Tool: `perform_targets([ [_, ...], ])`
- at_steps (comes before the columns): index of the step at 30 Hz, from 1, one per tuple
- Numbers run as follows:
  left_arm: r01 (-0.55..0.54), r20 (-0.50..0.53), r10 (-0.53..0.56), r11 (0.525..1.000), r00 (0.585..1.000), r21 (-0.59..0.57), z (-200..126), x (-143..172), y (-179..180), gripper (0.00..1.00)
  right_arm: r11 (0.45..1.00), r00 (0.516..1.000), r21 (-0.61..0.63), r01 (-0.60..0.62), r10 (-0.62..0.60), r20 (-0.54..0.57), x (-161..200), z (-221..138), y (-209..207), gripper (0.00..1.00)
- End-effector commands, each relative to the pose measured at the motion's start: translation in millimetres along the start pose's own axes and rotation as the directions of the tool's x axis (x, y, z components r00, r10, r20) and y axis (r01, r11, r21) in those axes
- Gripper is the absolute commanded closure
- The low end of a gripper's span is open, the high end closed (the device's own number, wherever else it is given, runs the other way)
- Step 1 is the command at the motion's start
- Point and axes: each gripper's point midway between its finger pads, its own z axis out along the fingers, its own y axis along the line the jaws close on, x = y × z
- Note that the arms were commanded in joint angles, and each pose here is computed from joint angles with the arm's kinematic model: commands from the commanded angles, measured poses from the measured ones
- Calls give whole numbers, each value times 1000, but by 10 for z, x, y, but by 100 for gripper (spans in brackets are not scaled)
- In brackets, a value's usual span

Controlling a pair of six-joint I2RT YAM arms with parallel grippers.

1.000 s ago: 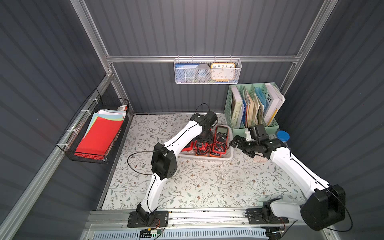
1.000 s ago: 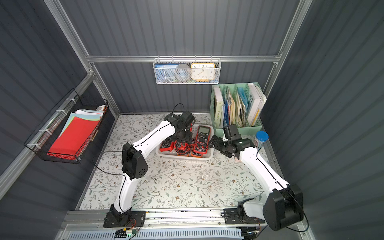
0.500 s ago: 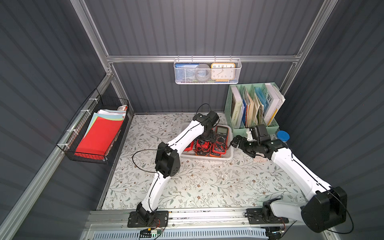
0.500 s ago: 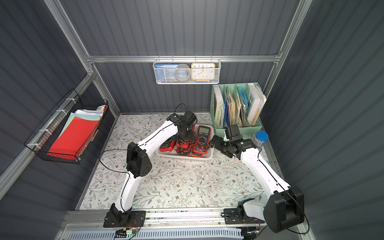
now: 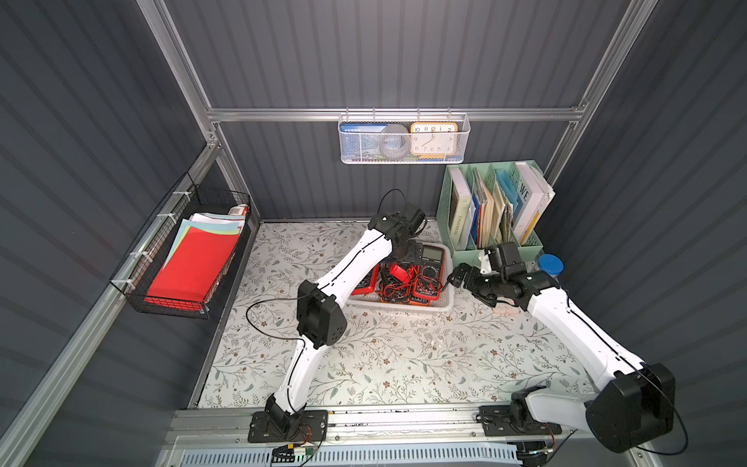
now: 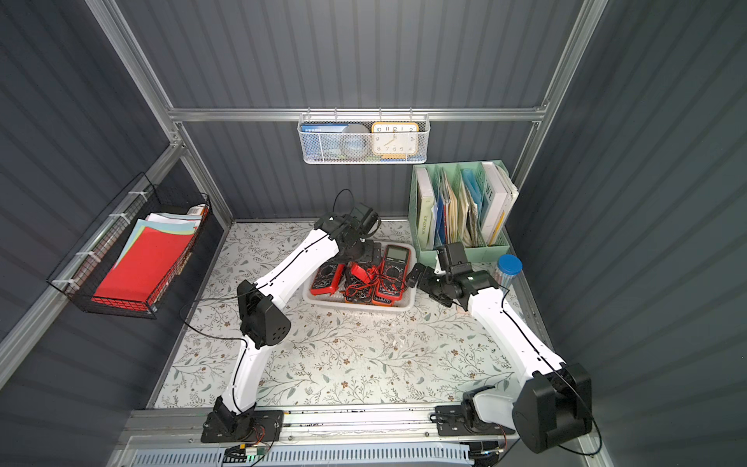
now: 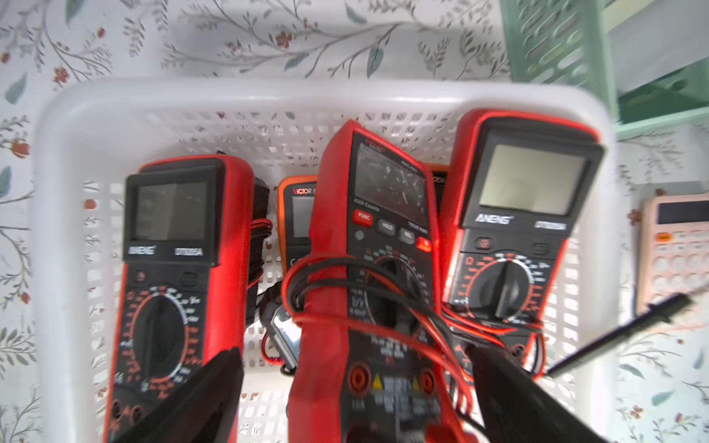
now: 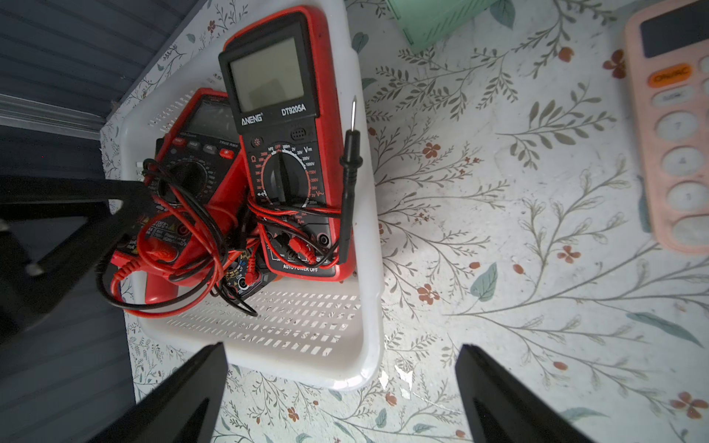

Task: Put the multimeter into the basket
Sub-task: Place the multimeter in the basket.

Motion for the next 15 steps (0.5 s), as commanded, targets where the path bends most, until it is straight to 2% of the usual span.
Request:
perform_targets([
  [1, 2, 65, -3, 1000, 998, 22, -395, -98, 52, 1, 1000, 1000, -6, 9, -9, 5, -52, -49, 47, 1],
  [8, 0, 170, -11, 998, 985, 63, -884, -231, 100, 1, 1000, 1000, -4, 12, -12, 12, -73, -55, 53, 1],
  [13, -32, 266, 27, 999, 964, 14, -1157, -309, 266, 1, 999, 999, -8, 33, -33, 28, -104, -79, 70, 1],
  [15, -57, 328, 63, 998, 942, -28, -1282, -329, 389, 1, 998, 996, 1, 57, -57, 63, -169, -129, 77, 1],
])
